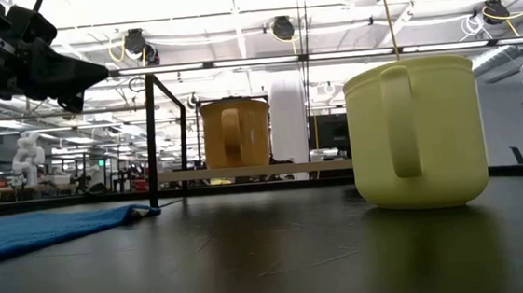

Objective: Stack small to large cups/mugs on shelf
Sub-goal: Put the yellow mug on the shelf

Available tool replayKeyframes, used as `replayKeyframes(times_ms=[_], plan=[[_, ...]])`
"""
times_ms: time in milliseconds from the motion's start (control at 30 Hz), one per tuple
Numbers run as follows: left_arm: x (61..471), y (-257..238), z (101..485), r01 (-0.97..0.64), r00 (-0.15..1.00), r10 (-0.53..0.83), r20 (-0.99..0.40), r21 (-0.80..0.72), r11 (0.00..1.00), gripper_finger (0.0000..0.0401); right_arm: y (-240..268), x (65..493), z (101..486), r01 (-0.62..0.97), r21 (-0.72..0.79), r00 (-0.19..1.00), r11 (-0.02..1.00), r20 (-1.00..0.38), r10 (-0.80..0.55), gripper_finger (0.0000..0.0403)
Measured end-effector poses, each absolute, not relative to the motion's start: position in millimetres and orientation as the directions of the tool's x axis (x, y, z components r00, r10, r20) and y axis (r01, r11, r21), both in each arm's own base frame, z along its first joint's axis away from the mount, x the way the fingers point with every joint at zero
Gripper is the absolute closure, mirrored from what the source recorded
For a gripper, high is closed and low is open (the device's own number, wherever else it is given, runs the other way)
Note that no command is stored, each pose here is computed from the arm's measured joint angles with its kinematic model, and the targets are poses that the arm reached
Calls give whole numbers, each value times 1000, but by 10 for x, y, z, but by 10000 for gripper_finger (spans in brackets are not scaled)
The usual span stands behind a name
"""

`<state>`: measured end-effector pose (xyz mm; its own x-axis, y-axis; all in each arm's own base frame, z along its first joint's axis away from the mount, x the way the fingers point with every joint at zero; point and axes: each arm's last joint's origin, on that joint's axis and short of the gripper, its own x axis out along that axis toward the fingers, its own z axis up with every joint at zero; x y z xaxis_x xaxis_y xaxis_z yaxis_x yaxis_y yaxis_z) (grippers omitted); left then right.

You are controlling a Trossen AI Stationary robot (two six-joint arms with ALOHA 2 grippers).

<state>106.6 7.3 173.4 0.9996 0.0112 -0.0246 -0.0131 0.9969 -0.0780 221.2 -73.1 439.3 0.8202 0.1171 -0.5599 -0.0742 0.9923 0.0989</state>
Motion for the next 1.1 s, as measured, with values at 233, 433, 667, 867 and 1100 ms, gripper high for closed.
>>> replayKeyframes(times_ms=[233,433,667,867,1100], plan=[[1066,73,1734,-13,1000,11,-25,-75,997,368,-424,1777,4488,-104,66,893,992,-434,122,403],[1066,73,1733,-13,1000,12,-26,-76,997,368,-279,1406,4258,-61,56,918,997,-389,78,403],[1065,72,1732,-13,1000,10,-27,-109,994,368,-213,1156,3838,-43,92,949,995,-306,69,403],[1065,70,1725,-8,999,4,-34,-113,994,368,-190,1073,3462,-38,116,955,993,-289,71,403],[1065,70,1725,-7,999,3,-34,-112,994,368,-173,1035,3066,-63,125,969,990,-229,91,403]])
